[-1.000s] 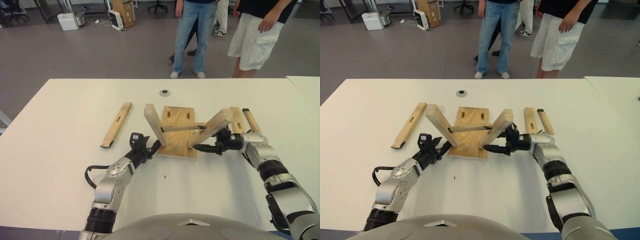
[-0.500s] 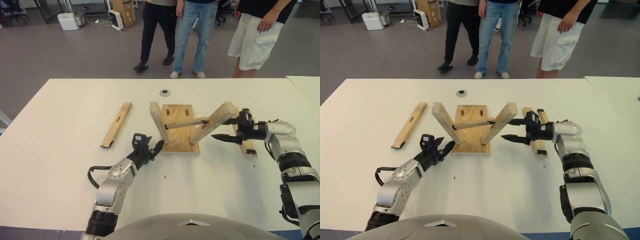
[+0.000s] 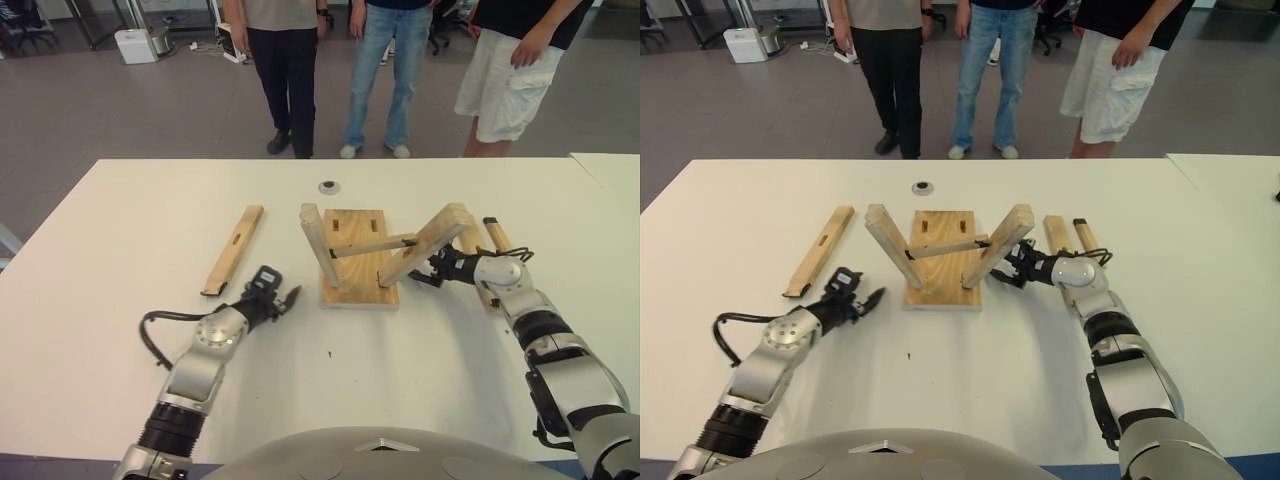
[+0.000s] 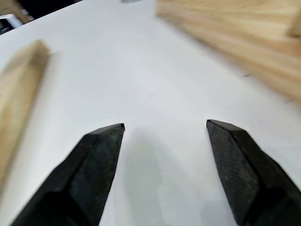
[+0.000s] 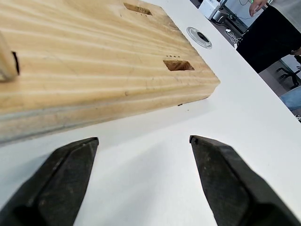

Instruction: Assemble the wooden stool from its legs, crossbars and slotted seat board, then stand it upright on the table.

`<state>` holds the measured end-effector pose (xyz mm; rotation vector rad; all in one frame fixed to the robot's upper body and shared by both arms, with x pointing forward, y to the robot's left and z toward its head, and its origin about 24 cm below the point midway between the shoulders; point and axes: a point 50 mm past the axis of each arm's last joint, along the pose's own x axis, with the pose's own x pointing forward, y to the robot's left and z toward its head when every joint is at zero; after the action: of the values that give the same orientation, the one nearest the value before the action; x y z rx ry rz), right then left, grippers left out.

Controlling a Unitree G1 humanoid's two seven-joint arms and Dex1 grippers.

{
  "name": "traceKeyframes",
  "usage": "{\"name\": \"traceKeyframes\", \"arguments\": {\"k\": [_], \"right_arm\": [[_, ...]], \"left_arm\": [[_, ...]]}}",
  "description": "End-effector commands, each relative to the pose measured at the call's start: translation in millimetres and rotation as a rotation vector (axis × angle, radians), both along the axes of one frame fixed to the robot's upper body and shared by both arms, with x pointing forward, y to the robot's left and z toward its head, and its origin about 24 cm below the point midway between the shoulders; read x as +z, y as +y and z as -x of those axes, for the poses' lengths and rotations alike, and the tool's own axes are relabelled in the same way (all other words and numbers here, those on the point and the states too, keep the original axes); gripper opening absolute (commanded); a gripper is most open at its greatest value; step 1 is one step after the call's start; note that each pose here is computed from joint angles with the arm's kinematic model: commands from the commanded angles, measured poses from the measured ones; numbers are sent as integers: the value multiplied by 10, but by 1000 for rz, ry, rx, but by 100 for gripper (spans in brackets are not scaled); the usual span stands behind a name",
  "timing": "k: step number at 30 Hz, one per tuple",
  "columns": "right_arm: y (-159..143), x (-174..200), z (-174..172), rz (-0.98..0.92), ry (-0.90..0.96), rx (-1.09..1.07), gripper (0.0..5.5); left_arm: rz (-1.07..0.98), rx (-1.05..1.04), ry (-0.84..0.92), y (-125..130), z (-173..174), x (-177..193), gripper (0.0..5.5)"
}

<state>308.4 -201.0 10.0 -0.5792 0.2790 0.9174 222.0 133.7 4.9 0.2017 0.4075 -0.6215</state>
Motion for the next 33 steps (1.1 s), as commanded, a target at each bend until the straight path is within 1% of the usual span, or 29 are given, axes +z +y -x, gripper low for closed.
{"name": "traceKeyframes", "arguments": {"k": [1, 4, 6, 8, 10, 11, 12, 13, 16, 17, 19, 20, 27, 29, 30, 31, 33], "right_arm": [[153, -110, -24, 12, 40, -3, 363], [107, -77, -77, -3, 10, -70, 363], [-73, 69, -162, -23, -49, -161, 363], [-271, 383, -304, -36, -163, -234, 363], [-379, 948, -483, -70, -345, -257, 363], [-374, 1259, -530, -82, -441, -243, 363], [-322, 1629, -527, -87, -559, -217, 363], [-249, 1890, -478, -85, -645, -192, 363], [106, 2405, -217, -53, -808, -90, 363], [321, 2535, -52, -102, -837, -41, 363], [649, 2574, 241, -198, -832, 32, 363], [762, 2561, 338, -240, -820, 54, 363], [1083, 2567, 647, -343, -680, 147, 363], [1117, 2423, 690, -284, -612, 156, 363], [1100, 2321, 685, -222, -599, 148, 363], [1073, 2229, 669, -161, -597, 133, 363], [998, 2124, 605, -56, -639, 84, 363]], "left_arm": [[29, -13, 28, -98, -19, -43, 321], [26, 2, 20, -67, -36, -44, 321], [25, 30, 23, -13, -18, -60, 321], [26, 49, 25, 24, 7, -67, 321], [29, 64, 26, 43, 38, -72, 321], [31, 71, 27, 48, 51, -73, 321], [34, 73, 27, 47, 54, -73, 321], [36, 73, 27, 44, 52, -72, 321], [43, 91, 22, 45, 65, -61, 321], [45, 97, 22, 48, 71, -62, 321], [50, 118, 27, 58, 92, -77, 321], [54, 136, 29, 72, 114, -85, 321], [68, 208, 27, 90, 133, -131, 321], [68, 184, 10, 22, 35, -117, 321], [90, 158, 1, -50, -29, -82, 321], [107, 129, -8, -115, -81, -43, 321], [127, 114, -25, -168, -130, 4, 321]]}}
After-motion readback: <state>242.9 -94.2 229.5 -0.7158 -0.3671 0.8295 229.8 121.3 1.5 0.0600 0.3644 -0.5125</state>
